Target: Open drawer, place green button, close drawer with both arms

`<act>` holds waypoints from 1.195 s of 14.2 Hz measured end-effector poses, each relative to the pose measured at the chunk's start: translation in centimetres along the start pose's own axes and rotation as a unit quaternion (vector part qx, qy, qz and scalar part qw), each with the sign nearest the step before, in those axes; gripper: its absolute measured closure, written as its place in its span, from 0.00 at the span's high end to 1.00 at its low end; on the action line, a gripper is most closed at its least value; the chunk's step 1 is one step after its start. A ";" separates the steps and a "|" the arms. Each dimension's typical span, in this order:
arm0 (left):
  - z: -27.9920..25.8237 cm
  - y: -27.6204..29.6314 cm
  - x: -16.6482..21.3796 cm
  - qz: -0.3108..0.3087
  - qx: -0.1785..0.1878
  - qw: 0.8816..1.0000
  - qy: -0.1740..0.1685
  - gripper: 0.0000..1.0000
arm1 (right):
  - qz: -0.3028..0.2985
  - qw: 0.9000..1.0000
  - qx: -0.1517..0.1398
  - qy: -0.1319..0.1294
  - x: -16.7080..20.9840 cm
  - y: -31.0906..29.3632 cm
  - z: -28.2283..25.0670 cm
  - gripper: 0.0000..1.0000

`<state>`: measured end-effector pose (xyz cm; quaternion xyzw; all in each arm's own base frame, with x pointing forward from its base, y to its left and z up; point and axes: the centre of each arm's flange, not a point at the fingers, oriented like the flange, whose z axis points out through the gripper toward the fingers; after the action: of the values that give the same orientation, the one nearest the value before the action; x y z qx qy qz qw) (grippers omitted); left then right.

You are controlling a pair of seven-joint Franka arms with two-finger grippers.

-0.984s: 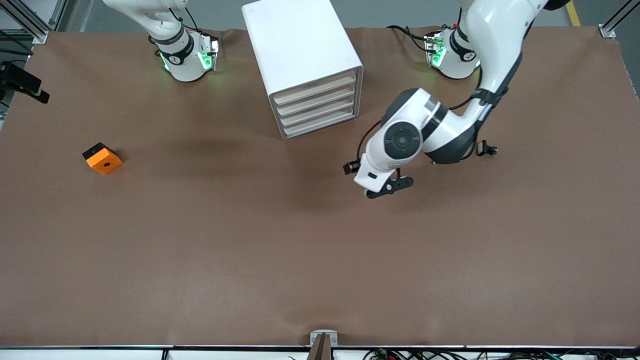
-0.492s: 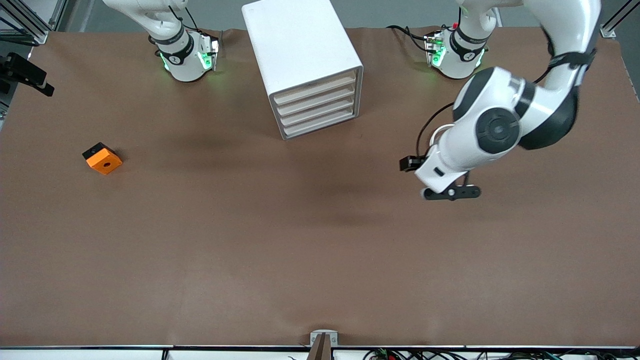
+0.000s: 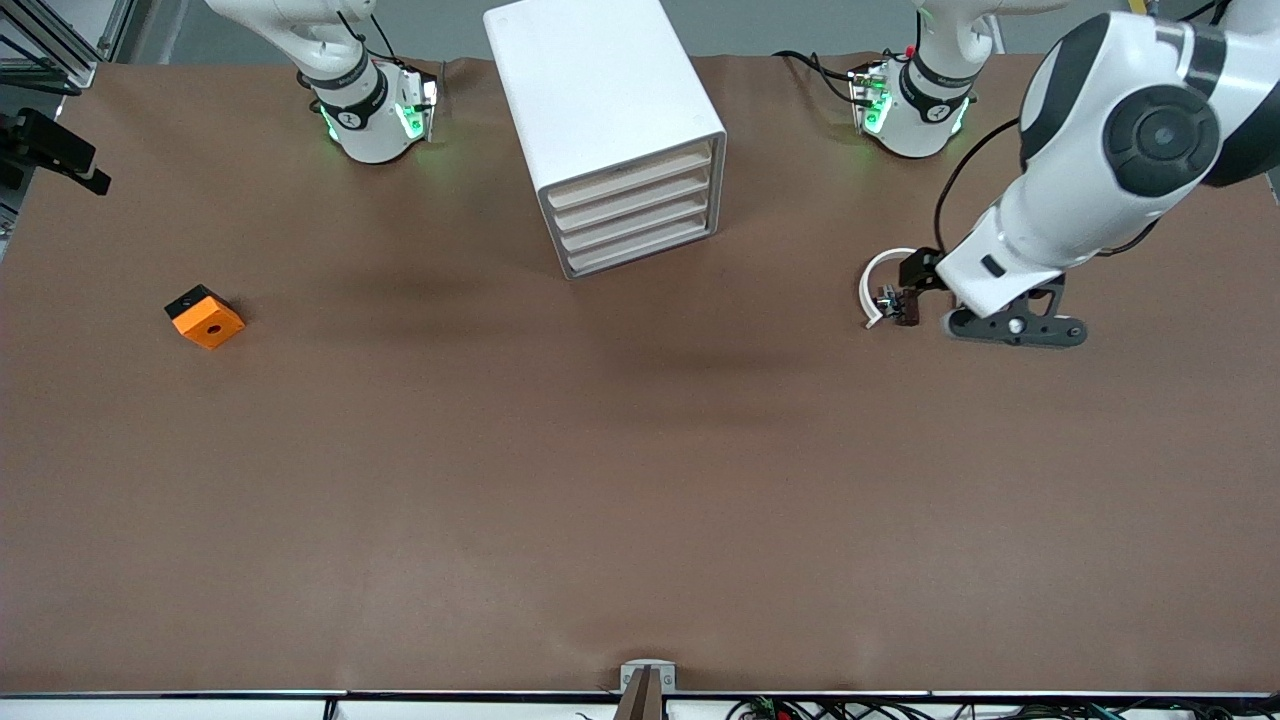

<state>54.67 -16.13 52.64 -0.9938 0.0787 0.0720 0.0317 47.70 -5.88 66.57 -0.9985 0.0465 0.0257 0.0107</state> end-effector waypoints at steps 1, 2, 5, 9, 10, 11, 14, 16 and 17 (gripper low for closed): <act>-0.3 -0.9 -0.7 0.006 0.003 1.000 0.002 1.00 | 0.000 1.000 0.000 0.000 0.0 0.0 0.0 1.00; -0.6 -1.8 -1.4 0.009 0.004 1.000 0.004 1.00 | 0.000 1.000 0.000 0.001 0.0 0.0 0.0 1.00; -1.3 -4.2 -3.4 0.015 0.004 1.000 0.009 1.00 | 0.000 1.000 0.000 0.010 0.2 0.0 -0.2 1.00; -2.3 -5.7 -5.7 0.017 0.002 1.000 0.020 1.00 | 0.000 1.000 0.000 0.023 -0.3 0.1 -1.0 1.00; -2.7 -6.1 -6.2 0.013 0.002 1.000 0.024 1.00 | 0.000 1.000 0.000 0.027 -0.6 0.1 -1.4 1.00; -3.2 -6.4 -6.7 0.011 0.002 1.000 0.029 1.00 | 0.000 1.000 0.001 0.031 -0.8 0.1 -1.7 1.00; -4.8 -6.4 -7.9 0.011 0.004 0.999 0.048 1.00 | -0.001 0.999 0.000 0.039 -1.0 -0.1 -2.1 1.00; -5.8 -5.8 -8.7 0.014 0.011 0.998 0.059 1.00 | -0.002 0.999 0.000 0.039 -1.0 -0.1 -2.1 1.00; -6.1 -5.5 -8.9 0.015 0.013 0.998 0.063 1.00 | -0.002 0.999 0.000 0.040 -1.0 -0.1 -2.1 1.00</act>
<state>47.66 -9.82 60.31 -0.9946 0.0963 0.0091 0.0385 46.85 -5.74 68.72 -0.9988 0.0452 -0.0145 0.0092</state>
